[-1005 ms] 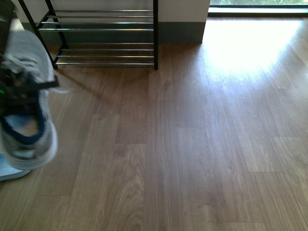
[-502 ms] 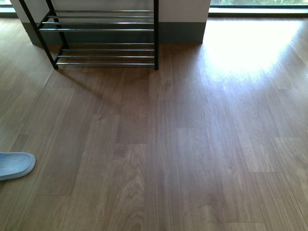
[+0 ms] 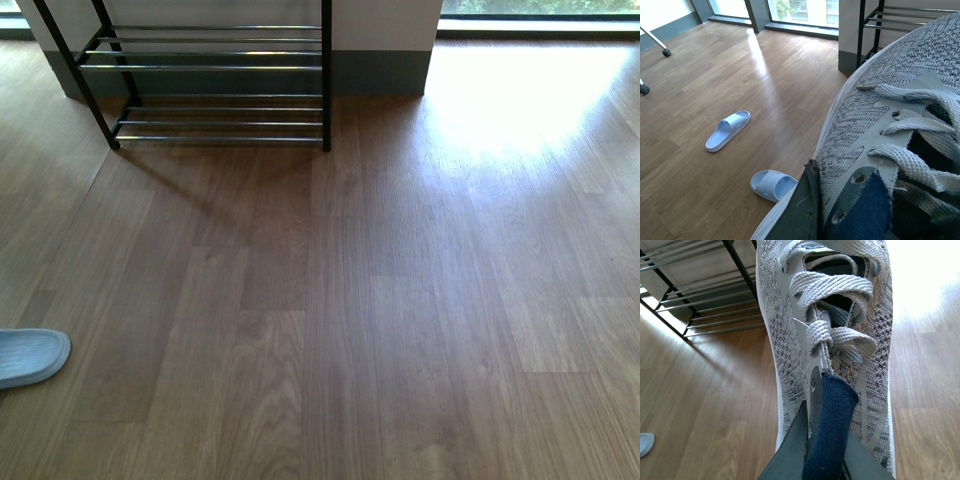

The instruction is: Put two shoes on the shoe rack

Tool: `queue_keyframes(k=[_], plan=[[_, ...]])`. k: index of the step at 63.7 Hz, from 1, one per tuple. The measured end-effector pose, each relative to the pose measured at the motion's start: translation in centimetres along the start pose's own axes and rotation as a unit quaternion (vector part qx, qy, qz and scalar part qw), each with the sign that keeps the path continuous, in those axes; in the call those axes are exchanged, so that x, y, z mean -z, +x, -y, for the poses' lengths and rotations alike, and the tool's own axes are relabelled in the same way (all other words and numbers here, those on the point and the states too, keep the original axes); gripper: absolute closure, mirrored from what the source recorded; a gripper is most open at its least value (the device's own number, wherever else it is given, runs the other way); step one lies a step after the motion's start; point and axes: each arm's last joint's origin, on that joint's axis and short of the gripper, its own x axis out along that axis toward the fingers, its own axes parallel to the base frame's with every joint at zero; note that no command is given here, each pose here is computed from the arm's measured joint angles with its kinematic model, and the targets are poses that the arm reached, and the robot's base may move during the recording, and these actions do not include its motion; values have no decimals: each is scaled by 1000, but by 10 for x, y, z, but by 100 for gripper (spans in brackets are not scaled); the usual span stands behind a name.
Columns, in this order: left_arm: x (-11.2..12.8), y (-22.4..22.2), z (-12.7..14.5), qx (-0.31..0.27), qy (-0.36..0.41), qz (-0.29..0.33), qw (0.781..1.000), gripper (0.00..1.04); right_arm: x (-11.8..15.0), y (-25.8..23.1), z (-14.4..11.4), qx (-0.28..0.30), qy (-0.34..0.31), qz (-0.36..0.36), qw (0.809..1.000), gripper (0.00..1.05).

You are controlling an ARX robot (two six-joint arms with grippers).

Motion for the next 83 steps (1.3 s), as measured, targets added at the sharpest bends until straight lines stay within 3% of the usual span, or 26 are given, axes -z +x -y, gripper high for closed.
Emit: queue_keyframes(k=[83], plan=[[0,0,0,2,-2,0,1000,103,0,0,0,-1,0,0,1000,103]])
